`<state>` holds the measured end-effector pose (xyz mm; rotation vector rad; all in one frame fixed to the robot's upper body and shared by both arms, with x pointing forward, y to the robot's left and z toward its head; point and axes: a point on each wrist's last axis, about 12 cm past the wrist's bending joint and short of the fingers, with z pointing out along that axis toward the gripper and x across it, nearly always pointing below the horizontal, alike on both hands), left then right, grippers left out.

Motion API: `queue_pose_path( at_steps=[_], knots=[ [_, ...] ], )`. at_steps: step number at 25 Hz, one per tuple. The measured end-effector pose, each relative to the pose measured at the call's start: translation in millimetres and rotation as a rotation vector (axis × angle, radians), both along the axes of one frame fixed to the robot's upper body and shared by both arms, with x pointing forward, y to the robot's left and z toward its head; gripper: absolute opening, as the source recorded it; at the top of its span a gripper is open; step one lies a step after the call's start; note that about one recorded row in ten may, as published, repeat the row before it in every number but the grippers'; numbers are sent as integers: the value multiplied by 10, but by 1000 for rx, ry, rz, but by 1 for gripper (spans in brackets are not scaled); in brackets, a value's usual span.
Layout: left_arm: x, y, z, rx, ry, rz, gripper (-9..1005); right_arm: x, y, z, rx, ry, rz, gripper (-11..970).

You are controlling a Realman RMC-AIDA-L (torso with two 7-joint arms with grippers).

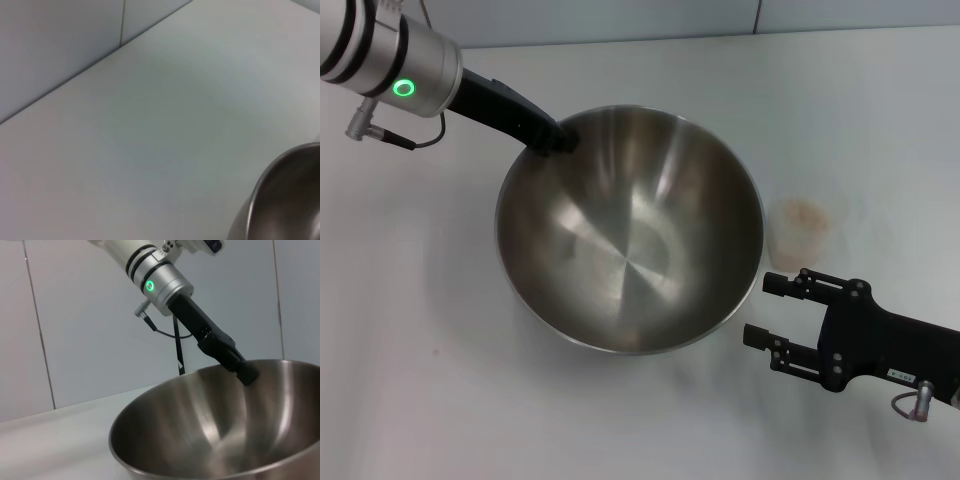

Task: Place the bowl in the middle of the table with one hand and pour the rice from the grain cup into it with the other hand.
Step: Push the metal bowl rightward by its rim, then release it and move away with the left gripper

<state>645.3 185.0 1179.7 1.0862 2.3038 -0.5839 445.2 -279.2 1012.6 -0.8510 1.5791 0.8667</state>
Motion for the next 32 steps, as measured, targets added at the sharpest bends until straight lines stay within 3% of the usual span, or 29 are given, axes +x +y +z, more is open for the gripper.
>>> queue_pose_path(
  at_steps=[32],
  knots=[
    [31,4,-253,32,18,28,34,10,13,19,9,-9,11,656]
  ],
)
